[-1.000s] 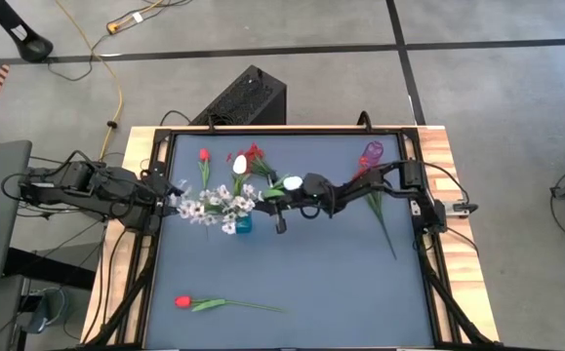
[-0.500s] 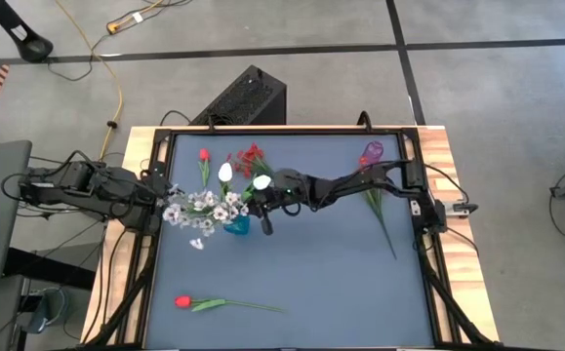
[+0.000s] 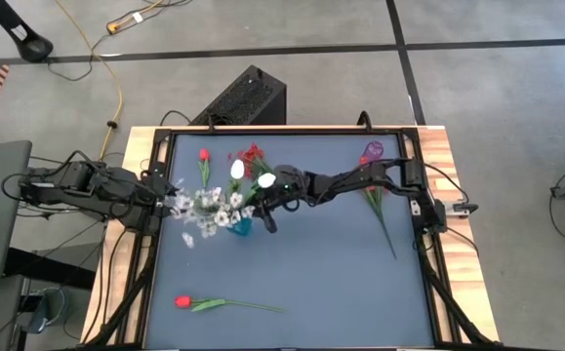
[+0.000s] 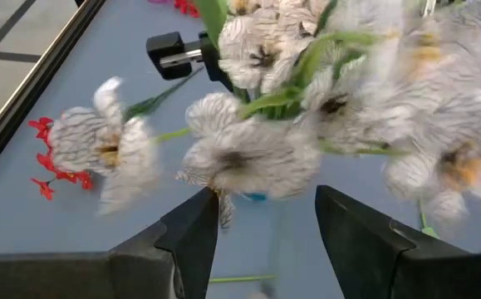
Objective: Sort flowers into vase by color
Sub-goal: Put the white flower into the blue vase, then put the right red flowers into the purple vase
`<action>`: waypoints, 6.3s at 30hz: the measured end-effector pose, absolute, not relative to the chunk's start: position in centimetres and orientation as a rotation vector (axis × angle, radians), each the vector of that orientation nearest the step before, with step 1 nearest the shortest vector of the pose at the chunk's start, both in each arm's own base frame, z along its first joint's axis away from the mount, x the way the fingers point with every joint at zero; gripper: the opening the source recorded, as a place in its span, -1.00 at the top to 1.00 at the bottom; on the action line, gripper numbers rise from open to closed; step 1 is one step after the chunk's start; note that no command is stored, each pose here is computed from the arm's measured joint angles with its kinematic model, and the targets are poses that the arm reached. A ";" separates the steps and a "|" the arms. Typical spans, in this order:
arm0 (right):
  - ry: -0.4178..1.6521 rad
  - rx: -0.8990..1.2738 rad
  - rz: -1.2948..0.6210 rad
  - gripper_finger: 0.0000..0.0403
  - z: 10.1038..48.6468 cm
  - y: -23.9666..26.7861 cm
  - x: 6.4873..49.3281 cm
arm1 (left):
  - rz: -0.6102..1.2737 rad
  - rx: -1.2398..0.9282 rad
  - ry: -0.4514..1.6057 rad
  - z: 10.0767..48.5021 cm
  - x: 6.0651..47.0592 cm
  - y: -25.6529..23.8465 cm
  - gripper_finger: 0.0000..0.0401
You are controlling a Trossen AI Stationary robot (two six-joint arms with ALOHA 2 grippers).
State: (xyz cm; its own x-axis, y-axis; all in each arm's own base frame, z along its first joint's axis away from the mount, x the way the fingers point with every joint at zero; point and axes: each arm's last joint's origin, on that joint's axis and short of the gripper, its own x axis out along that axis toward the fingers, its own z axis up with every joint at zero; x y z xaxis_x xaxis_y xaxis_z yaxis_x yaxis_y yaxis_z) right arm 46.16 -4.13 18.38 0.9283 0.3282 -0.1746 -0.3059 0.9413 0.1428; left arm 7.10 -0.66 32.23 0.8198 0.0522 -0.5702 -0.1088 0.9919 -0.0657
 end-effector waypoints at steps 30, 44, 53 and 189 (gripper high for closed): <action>0.202 0.182 0.537 0.35 18.5 -6.8 45.4 | 0.089 -0.103 0.602 32.2 7.1 -0.7 0.05; 0.409 0.335 0.458 -0.06 16.4 -12.0 43.4 | 0.090 -0.111 0.602 32.2 7.1 -0.7 0.05; 0.619 0.434 0.271 0.03 14.4 -15.0 41.3 | 0.096 -0.091 0.601 32.2 7.1 -0.6 0.05; 1.335 0.829 -0.875 -0.12 16.1 -2.7 15.8 | -0.711 -0.370 0.239 19.3 8.3 -8.5 0.23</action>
